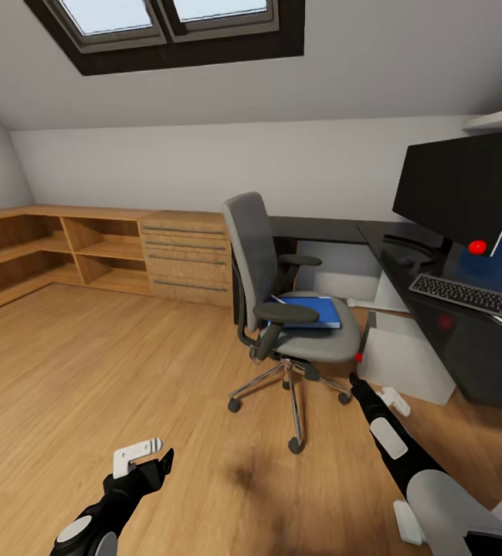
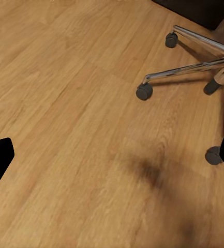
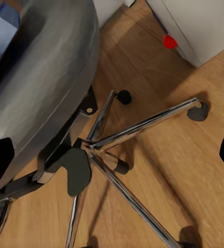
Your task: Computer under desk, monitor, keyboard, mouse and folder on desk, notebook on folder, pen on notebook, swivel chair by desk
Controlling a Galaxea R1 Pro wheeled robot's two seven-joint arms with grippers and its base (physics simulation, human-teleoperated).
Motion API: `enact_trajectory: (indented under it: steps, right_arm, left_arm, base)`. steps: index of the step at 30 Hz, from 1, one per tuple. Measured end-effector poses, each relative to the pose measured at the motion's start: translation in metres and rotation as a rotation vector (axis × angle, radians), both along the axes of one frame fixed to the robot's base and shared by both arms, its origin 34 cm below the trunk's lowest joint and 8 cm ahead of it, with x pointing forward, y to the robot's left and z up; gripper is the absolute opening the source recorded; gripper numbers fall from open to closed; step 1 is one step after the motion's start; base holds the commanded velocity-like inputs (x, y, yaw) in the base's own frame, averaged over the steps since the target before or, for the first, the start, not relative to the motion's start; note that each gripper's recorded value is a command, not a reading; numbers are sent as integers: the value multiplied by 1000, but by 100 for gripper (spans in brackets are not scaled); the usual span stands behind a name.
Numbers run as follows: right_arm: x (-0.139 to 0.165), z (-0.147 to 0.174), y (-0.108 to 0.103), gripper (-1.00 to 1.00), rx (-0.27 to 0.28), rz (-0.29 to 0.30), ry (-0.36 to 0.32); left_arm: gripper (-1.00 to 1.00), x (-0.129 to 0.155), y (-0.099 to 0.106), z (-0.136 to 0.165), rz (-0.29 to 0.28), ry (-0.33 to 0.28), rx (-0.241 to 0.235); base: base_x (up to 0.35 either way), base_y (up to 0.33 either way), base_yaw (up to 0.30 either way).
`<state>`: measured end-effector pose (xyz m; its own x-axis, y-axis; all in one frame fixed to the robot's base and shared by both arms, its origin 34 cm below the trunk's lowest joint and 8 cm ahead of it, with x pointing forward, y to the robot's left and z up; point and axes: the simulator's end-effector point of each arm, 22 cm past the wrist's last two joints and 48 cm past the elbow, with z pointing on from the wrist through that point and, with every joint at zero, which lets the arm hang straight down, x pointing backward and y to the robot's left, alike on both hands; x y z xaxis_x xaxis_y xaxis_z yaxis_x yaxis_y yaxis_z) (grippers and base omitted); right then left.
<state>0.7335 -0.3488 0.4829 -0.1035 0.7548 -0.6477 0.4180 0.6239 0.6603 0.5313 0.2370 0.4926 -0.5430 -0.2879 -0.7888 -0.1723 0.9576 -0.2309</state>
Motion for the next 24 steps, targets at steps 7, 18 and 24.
enact_trajectory:
  steps: [7, 18, 24]
  right_arm:
    - [4, 17, -4, 100, -4, -3, -1]
    - [9, 41, -9, 100, -10, -8, 0]
    - [11, 50, -11, 100, -12, -8, 1]
  left_arm:
    - [100, 4, 0, 15, 0, 1, 0]
    - [100, 10, 0, 40, 0, 2, 0]
    - [100, 12, 0, 48, 0, 2, 0]
  base:
    - [0, 0, 0]
    - [0, 0, 0]
    - [0, 0, 0]
